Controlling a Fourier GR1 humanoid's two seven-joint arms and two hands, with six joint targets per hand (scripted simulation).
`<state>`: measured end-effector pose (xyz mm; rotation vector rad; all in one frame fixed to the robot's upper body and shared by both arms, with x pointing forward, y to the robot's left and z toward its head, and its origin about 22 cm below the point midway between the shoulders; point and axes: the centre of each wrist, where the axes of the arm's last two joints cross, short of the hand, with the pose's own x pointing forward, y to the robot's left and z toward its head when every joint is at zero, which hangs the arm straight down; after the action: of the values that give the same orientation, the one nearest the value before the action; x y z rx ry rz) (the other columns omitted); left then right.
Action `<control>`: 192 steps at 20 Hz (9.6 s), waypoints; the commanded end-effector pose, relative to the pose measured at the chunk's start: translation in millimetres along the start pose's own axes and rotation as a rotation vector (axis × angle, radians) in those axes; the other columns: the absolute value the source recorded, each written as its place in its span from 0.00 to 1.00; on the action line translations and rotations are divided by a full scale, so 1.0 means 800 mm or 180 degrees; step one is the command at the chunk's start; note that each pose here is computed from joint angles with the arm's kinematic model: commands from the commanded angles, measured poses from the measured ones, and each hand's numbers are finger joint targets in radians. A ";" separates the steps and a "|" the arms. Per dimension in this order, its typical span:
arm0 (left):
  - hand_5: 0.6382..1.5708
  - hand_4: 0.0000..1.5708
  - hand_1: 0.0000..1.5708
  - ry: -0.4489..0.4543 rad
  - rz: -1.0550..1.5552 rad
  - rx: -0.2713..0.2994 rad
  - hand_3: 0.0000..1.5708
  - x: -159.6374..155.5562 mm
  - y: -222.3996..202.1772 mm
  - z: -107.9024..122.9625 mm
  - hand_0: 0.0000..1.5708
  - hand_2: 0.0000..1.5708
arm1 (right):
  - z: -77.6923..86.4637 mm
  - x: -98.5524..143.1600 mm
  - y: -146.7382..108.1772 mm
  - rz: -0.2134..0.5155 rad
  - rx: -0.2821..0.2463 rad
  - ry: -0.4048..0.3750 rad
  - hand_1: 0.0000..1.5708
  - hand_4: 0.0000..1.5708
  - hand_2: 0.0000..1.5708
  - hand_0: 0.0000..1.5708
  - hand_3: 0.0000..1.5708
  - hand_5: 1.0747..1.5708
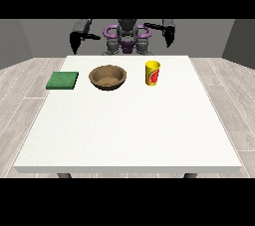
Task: Pick the cup and pour the ball into the bowl, then pick the bowl and place it on the pad
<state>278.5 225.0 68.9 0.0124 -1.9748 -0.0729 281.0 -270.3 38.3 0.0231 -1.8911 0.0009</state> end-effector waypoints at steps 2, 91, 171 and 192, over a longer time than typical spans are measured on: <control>0.66 0.00 0.00 -0.0156 -0.0198 0.0199 0.00 -0.021 0.033 -0.032 0.00 0.00 | -0.020 0.007 -0.027 0.0030 0.0189 -0.0239 0.00 0.00 0.00 0.00 0.00 0.98; 0.82 0.79 0.00 -0.1158 -0.5448 -0.1571 1.00 -0.069 -0.260 -0.049 0.00 1.00 | -0.043 -0.065 -0.174 -0.0038 -0.0205 0.0560 0.00 0.00 0.00 0.00 0.12 0.90; 0.99 0.00 0.00 -0.0050 -0.0808 -0.0483 0.00 -0.014 -0.063 -0.105 0.00 0.00 | -0.085 -0.131 0.011 -0.0750 -0.0649 0.1024 0.00 0.23 0.00 0.00 0.00 0.95; 1.00 0.00 0.00 0.0400 -0.0854 -0.0034 0.00 -0.075 0.022 -0.085 0.00 0.00 | -0.167 -0.058 0.026 0.0025 -0.0556 0.2098 1.00 0.67 1.00 1.00 1.00 0.96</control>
<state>364.3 227.9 52.2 0.2490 -1.8643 -0.2727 403.1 -255.1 -0.1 -0.1321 -1.2562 -0.1427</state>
